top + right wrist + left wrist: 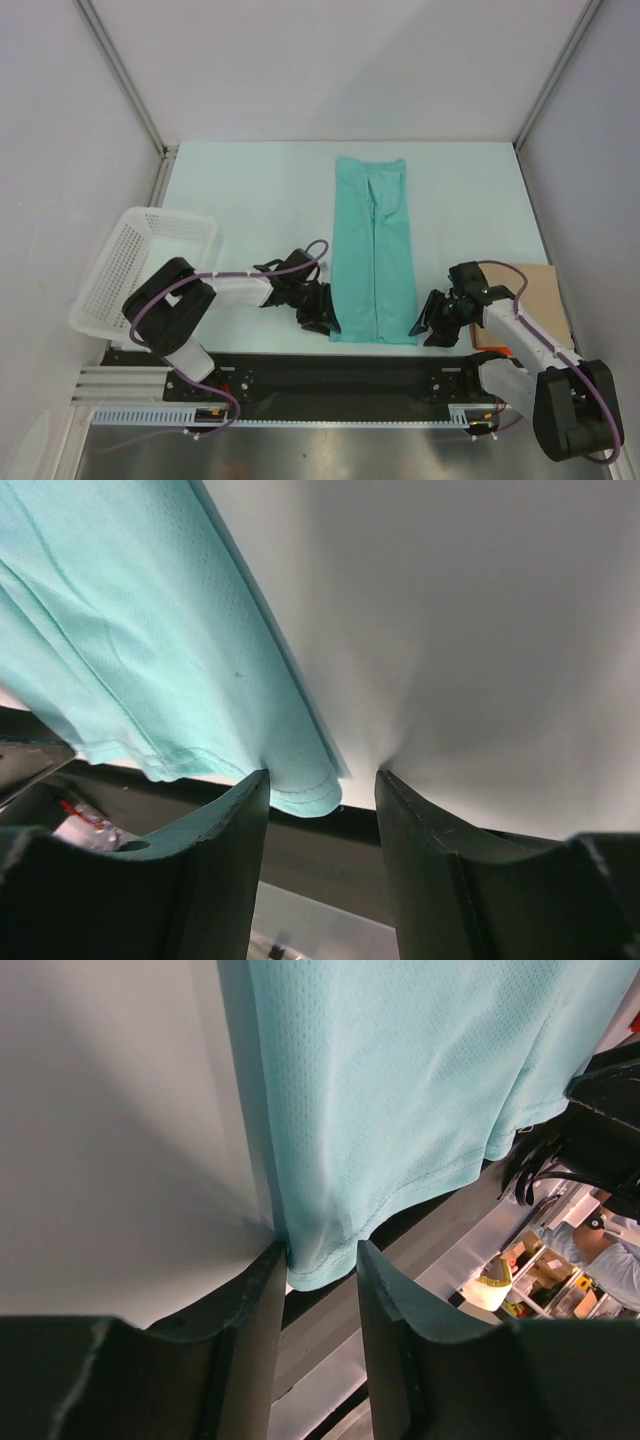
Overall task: Fold and stack the t-shirts
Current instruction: Fold the tshirt
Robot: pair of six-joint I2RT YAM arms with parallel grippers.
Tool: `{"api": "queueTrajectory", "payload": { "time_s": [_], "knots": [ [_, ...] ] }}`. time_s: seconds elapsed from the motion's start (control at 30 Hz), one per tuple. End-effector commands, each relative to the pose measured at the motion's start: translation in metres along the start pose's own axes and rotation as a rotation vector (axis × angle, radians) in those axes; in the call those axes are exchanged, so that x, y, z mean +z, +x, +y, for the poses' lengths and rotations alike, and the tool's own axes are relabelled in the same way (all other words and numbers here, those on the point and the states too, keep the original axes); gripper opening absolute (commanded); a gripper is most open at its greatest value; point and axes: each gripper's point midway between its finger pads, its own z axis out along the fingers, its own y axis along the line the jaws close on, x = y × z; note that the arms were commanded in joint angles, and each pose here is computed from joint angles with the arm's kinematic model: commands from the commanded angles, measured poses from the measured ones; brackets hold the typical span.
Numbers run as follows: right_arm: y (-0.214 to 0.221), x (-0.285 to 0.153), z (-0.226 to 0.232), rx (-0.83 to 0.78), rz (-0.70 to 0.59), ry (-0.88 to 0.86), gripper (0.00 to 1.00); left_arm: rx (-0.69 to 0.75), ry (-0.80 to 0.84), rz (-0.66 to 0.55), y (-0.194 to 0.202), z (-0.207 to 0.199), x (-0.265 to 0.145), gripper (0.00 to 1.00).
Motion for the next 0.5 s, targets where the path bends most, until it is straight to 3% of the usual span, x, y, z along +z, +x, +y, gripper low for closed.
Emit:
{"api": "queueTrajectory", "payload": {
  "time_s": [0.0, 0.23, 0.37, 0.4, 0.43, 0.47],
  "knots": [
    [-0.001, 0.004, 0.002, 0.007, -0.006, -0.019, 0.52, -0.022, -0.02, 0.016, 0.007, 0.009, 0.008, 0.4],
    [-0.003, 0.007, 0.003, 0.01, -0.018, -0.03, 0.47, -0.034, -0.057, 0.007, 0.01, 0.018, 0.009, 0.29],
    [0.001, 0.011, 0.005, -0.013, -0.008, -0.051, 0.27, -0.034, -0.063, 0.005, 0.011, 0.02, 0.009, 0.01],
    [0.002, 0.01, 0.007, -0.023, -0.006, -0.064, 0.2, -0.035, -0.067, 0.007, 0.012, 0.021, 0.009, 0.0],
    [0.006, 0.009, 0.01, -0.037, 0.009, -0.074, 0.03, -0.03, -0.07, 0.008, 0.014, 0.02, 0.009, 0.0],
    [0.006, 0.006, 0.013, -0.046, 0.003, -0.086, 0.0, -0.028, -0.071, 0.0, 0.015, 0.017, 0.007, 0.0]
  ]
}}
